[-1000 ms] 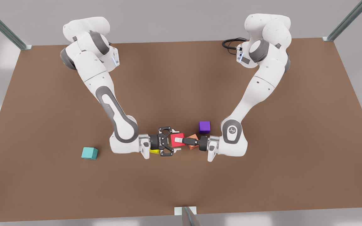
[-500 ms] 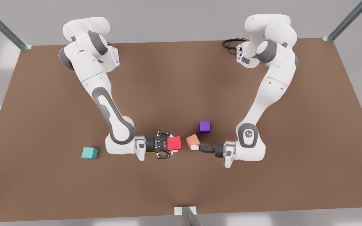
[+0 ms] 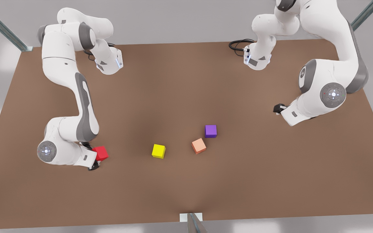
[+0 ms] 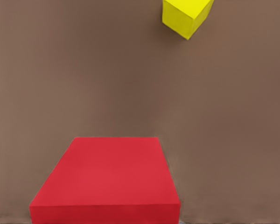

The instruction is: Pick up red wooden cube and pass to hand red wooden cube and place in blue wooden cube

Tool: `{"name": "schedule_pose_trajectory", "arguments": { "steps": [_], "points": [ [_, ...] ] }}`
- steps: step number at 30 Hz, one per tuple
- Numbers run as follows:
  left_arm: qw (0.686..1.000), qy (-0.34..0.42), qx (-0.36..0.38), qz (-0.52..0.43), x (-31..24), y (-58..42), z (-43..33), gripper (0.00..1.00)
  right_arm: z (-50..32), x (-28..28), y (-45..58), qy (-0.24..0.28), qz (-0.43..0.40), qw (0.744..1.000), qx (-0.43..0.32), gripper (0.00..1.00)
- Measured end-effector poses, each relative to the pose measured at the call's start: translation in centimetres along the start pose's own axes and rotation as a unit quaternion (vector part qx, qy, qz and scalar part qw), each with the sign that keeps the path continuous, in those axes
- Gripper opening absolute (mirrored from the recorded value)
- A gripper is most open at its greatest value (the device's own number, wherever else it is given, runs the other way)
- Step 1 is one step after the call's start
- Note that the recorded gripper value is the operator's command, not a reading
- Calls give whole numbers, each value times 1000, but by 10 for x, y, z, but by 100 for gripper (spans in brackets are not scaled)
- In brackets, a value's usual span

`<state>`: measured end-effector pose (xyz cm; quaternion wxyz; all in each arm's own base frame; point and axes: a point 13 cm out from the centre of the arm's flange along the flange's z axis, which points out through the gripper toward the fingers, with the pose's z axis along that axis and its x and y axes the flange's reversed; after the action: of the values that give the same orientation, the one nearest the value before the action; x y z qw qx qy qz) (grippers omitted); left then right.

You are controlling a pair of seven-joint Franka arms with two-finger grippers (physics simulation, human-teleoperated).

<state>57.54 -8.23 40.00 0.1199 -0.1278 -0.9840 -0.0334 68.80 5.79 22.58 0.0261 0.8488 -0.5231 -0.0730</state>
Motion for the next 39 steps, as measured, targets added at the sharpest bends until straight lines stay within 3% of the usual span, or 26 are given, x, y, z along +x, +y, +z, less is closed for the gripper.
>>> {"name": "schedule_pose_trajectory", "arguments": {
  "steps": [7, 26, 27, 28, 29, 39],
  "points": [
    [998, -44, 18, -32, -43, -7, -29, 100, 34, 57, 43, 82, 19, 996, -30, 40],
    [995, -20, 39, -90, -34, -2, -25, 100, 92, 78, 39, 111, 51, 992, 28, 42],
    [995, -19, 39, -91, -34, -2, -25, 100, 94, 78, 39, 112, 52, 992, 30, 48],
    [995, -18, 39, -93, -34, -2, -24, 100, 95, 78, 39, 112, 53, 992, 32, 84],
    [995, -18, 39, -93, -34, -4, -24, 100, 95, 79, 37, 112, 54, 992, 36, 100],
    [995, -14, 28, -97, -33, -11, -23, 100, 88, 80, 29, 113, 60, 990, 56, 100]
  ]
}}
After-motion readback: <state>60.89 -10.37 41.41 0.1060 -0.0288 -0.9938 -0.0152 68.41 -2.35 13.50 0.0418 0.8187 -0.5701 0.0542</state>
